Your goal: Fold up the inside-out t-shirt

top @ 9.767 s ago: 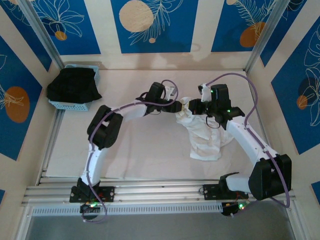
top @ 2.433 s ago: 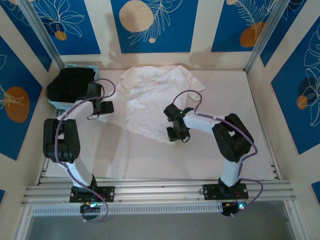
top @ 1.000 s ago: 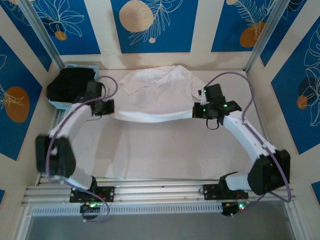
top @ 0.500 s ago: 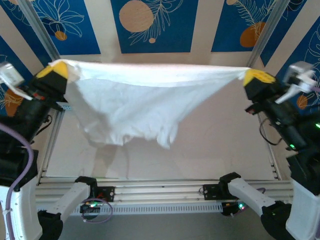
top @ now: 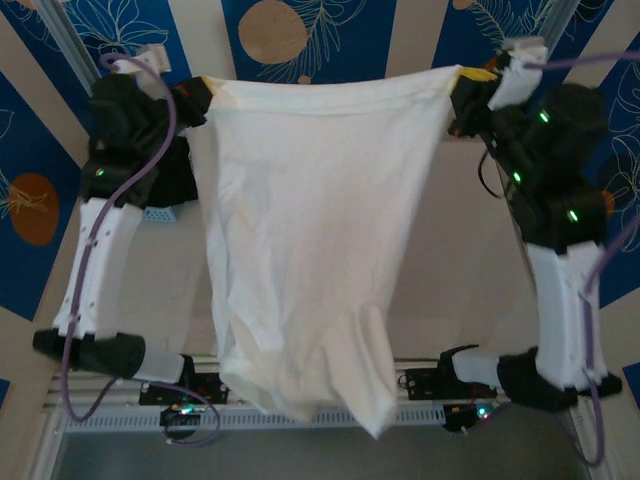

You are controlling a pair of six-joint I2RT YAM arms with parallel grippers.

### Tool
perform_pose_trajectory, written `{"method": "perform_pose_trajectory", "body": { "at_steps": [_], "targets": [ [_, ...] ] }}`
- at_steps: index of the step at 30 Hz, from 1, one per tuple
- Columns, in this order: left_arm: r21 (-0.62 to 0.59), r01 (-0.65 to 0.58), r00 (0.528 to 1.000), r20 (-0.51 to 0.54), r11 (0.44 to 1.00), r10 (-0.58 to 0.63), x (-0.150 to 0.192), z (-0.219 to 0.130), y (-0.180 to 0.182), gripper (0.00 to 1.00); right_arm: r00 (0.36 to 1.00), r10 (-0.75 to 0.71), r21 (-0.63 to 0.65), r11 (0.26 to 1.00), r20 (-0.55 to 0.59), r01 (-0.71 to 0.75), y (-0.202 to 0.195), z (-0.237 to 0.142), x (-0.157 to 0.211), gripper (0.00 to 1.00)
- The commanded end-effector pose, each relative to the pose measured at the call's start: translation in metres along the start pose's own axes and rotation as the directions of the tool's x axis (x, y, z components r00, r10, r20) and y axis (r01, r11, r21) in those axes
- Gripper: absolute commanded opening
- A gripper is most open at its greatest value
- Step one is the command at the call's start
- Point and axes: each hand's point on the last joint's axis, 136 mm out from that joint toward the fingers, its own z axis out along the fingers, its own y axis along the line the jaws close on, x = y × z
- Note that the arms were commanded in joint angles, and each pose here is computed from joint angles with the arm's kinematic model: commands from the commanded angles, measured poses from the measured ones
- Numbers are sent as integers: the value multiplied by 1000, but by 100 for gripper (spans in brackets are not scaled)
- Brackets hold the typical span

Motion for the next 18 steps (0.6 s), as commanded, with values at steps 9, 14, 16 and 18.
{"method": "perform_pose_trajectory", "body": {
  "at_steps": [9, 14, 16, 18],
  "targets": [
    [83, -103, 965, 248, 991, 79, -98, -21, -56, 0, 988, 62, -97, 994, 140, -49, -14, 32, -69, 0],
    [88, -88, 977, 203, 992, 69, -67, -43, -50, 0, 995, 65, -131, 990, 69, -56, -8, 26, -49, 0],
    [84, -41, 988, 152, 996, 28, -26, -50, -32, 0, 996, 89, -139, 986, -19, -90, -7, 27, -16, 0],
    [75, 24, 998, 60, 997, -29, 32, -54, -11, 0, 984, 128, -131, 981, -124, -144, -8, 26, 25, 0]
  ]
}}
